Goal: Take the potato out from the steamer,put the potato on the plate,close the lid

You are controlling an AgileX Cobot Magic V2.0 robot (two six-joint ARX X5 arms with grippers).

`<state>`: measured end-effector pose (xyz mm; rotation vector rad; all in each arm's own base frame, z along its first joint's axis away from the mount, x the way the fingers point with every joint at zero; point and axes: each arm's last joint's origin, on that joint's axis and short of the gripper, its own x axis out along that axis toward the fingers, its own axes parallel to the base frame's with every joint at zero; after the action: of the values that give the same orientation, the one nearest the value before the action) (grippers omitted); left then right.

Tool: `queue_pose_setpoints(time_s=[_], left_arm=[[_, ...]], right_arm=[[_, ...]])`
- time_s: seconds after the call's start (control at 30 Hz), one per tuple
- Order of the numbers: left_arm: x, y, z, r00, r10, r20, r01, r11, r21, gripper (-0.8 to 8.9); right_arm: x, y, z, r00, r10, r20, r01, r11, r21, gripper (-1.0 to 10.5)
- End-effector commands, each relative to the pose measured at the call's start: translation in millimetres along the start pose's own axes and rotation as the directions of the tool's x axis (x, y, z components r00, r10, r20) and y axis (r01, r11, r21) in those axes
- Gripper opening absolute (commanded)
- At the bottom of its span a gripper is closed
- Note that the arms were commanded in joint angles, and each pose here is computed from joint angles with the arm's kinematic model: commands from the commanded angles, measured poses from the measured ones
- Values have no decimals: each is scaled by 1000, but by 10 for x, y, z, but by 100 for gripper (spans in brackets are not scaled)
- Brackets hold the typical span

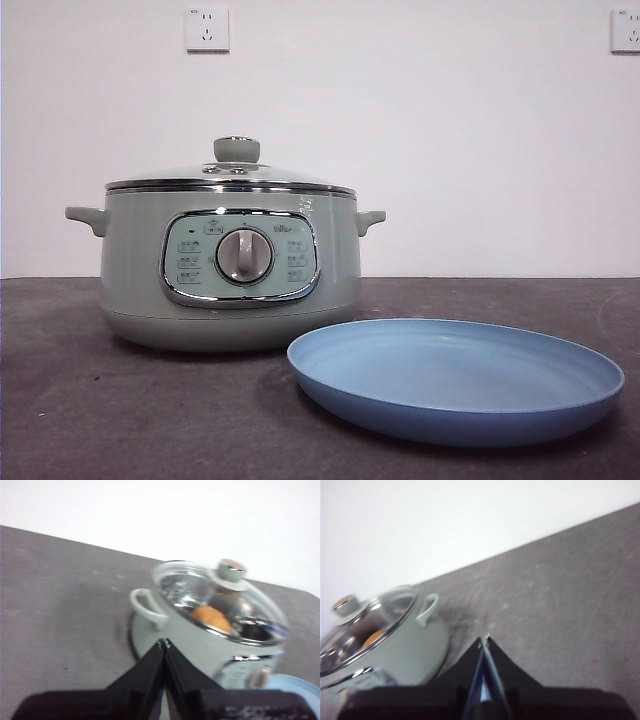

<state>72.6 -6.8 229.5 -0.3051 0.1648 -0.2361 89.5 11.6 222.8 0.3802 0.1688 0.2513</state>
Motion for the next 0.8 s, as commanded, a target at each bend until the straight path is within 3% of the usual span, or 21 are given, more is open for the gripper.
queue_pose_setpoints(time_s=[0.03, 0.27, 0.43, 0.7, 0.8], left_arm=[[-44, -83, 184, 998, -46, -39, 47, 999, 10, -8], [-63, -252, 572, 964, -177, -199, 195, 978, 78, -8], [-68, -356, 811, 915, -272, -298, 312, 945, 97, -8], [-139, -466, 1041, 871, -311, -381, 384, 914, 131, -8], [-152, -480, 1058, 866, -315, -389, 391, 910, 136, -8]], right_arm=[[-20, 100, 193, 998, 42, -47, -44, 998, -34, -12], [-57, 373, 732, 960, 138, -245, -171, 978, -119, -12], [-74, 569, 1099, 901, 221, -373, -299, 940, -163, -12], [-48, 724, 1316, 779, 321, -539, -453, 882, -129, -11], [-25, 731, 1296, 755, 322, -571, -462, 879, -116, -11]])
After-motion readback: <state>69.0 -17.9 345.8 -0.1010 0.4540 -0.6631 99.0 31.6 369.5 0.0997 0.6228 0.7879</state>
